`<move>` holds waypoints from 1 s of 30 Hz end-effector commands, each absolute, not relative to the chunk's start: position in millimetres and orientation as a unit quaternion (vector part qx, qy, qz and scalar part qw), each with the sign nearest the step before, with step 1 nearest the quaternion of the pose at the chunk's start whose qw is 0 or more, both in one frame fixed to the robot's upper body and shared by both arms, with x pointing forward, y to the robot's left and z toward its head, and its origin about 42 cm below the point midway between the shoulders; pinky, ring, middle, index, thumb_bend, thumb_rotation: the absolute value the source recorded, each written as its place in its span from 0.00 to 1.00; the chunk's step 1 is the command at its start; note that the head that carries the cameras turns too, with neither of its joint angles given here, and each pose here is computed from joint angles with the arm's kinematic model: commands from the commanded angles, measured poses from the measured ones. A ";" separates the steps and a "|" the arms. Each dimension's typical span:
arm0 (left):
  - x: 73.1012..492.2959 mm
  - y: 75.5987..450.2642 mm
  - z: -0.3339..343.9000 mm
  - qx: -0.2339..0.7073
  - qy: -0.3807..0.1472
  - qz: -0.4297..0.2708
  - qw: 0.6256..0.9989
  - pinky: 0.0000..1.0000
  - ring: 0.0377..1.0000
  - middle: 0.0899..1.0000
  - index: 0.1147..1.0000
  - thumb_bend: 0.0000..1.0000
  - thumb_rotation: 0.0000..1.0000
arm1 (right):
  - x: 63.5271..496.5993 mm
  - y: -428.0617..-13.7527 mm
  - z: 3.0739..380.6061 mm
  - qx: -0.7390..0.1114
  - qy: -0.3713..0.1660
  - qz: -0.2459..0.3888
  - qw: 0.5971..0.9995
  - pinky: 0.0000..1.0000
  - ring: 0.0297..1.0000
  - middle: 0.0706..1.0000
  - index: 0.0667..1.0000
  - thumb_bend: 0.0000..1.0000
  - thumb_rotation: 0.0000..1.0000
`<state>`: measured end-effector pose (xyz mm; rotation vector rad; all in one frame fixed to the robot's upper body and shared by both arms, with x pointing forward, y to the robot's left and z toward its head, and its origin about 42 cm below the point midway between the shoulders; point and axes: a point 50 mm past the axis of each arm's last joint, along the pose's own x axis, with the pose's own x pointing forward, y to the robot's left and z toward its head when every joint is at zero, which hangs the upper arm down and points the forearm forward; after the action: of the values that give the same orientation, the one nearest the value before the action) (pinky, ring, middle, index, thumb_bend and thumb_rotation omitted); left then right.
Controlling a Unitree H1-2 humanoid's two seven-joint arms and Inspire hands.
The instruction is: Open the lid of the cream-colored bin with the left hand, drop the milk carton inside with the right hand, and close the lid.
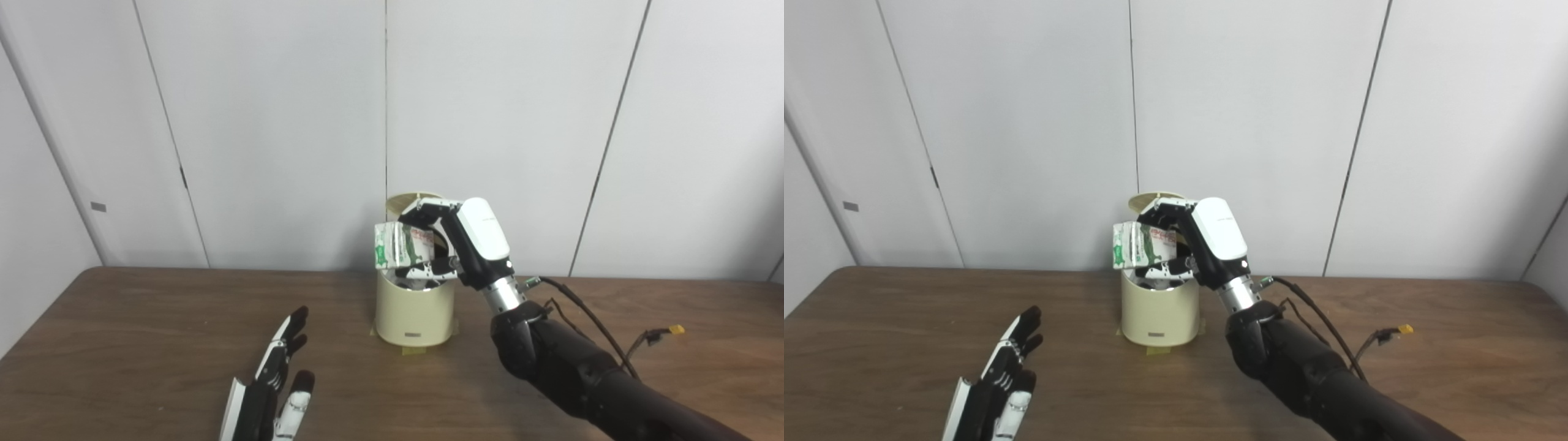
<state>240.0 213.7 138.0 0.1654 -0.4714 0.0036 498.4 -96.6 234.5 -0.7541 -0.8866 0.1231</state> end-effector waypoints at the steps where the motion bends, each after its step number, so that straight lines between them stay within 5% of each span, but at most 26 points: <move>1: 192.7 208.8 96.1 0.071 -0.158 0.001 0.985 0.94 0.97 0.97 0.95 0.48 0.79 | 508.6 -100.1 268.0 -0.324 -0.451 0.024 0.831 0.48 0.43 0.47 0.46 0.52 0.00; 16: 191.1 208.1 96.3 0.067 -0.153 -0.001 0.986 0.94 0.97 0.97 0.96 0.46 0.77 | 509.8 -106.4 262.6 -0.329 -0.440 0.019 0.835 0.48 0.44 0.47 0.46 0.52 0.00; 18: 191.0 208.1 96.9 0.070 -0.154 -0.001 0.986 0.94 0.97 0.97 0.96 0.45 0.77 | 510.0 -106.0 262.1 -0.332 -0.440 0.021 0.834 0.50 0.53 0.46 0.45 0.53 0.00; 20: 190.7 208.2 97.2 0.073 -0.153 -0.001 0.985 0.94 0.97 0.97 0.96 0.46 0.78 | 510.1 -105.8 261.3 -0.331 -0.435 0.023 0.837 0.52 0.57 0.57 0.46 0.52 0.11; 22: 190.6 208.2 97.3 0.072 -0.153 0.000 0.986 0.94 0.97 0.97 0.95 0.47 0.78 | 510.1 -105.9 260.6 -0.328 -0.429 0.027 0.841 0.54 0.60 0.61 0.59 0.81 0.11; 23: 190.5 208.1 97.4 0.071 -0.153 0.001 0.986 0.94 0.97 0.97 0.95 0.47 0.77 | 510.1 -106.1 260.3 -0.328 -0.427 0.028 0.842 0.55 0.61 0.62 0.61 0.85 0.11; 30: 191.1 208.6 97.0 0.073 -0.151 -0.003 0.986 0.93 0.96 0.97 0.95 0.48 0.78 | 510.4 -107.4 261.0 -0.327 -0.426 0.026 0.843 0.57 0.63 0.65 0.66 0.92 0.14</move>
<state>239.9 214.7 137.8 0.1511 -0.4655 0.0010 499.2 -111.2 221.8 -0.7414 -0.8121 0.0882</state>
